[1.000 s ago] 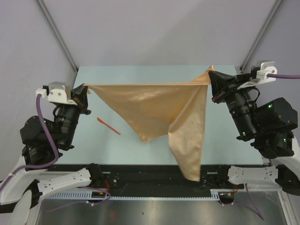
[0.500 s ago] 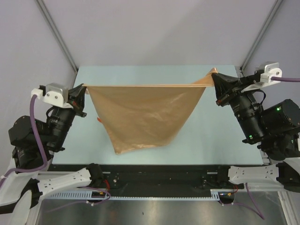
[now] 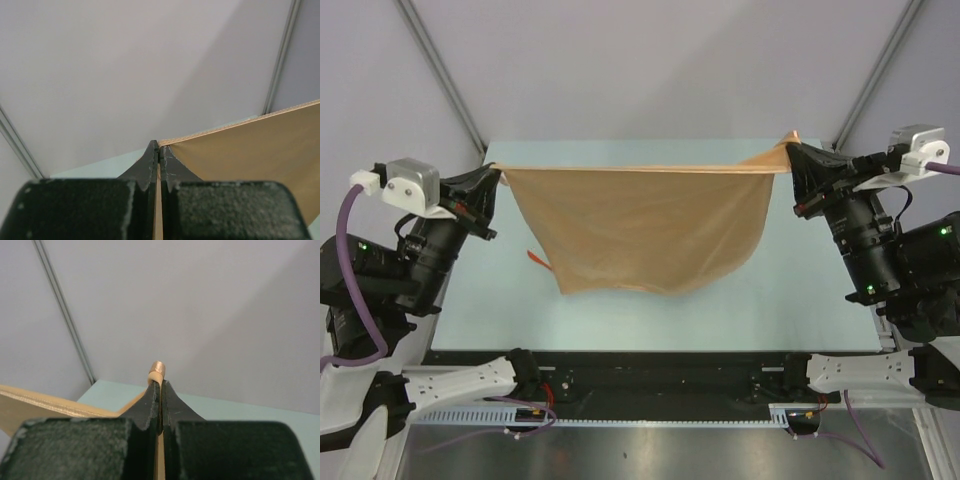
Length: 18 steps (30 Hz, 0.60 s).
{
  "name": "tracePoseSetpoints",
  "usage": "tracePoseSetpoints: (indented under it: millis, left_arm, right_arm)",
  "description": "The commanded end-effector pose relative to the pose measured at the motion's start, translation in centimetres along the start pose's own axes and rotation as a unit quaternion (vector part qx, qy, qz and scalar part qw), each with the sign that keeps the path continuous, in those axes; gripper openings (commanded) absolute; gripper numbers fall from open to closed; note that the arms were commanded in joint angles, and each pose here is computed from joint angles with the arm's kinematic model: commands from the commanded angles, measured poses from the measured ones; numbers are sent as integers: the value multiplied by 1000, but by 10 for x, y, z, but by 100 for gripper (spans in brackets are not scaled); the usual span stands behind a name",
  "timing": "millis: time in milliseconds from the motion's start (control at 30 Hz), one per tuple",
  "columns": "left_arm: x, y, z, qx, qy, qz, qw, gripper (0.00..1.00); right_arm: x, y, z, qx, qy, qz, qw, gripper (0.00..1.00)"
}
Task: Fold the napkin, place the utensils inside, and roll it up
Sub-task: Flatten the napkin out
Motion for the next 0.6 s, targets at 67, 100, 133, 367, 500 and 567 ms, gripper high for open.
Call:
tracePoseSetpoints:
  millis: [67, 100, 133, 367, 500, 567]
  left_arm:
    - [13, -6, 18, 40, -33, -28, 998, 0]
    - [7, 1, 13, 44, -23, -17, 999, 0]
    - [4, 13, 4, 49, -14, -8, 999, 0]
    - [-30, 83, -39, 43, 23, 29, 998, 0]
    - [-48, 103, -31, 49, 26, 34, 998, 0]
    - [-56, 109, -28, 49, 28, 45, 997, 0]
  right_arm:
    - [39, -1, -21, -57, 10, -69, 996, 0]
    - [44, -1, -27, -78, -4, -77, 994, 0]
    - [39, 2, -26, -88, -20, -77, 993, 0]
    - [-6, 72, -60, -159, -84, -54, 982, 0]
    - [-57, 112, -113, -149, -62, 40, 986, 0]
    - [-60, 116, -127, -155, -37, 42, 986, 0]
Point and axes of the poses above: each gripper's point midway between its finger pads, its own y axis out along the fingers, its own z axis along the line the jaws close on, x = y × z, the point moved 4 cm from there along -y, back along the fingers, and after that the axes turned 12 degrees about y, right-handed, at the moved point
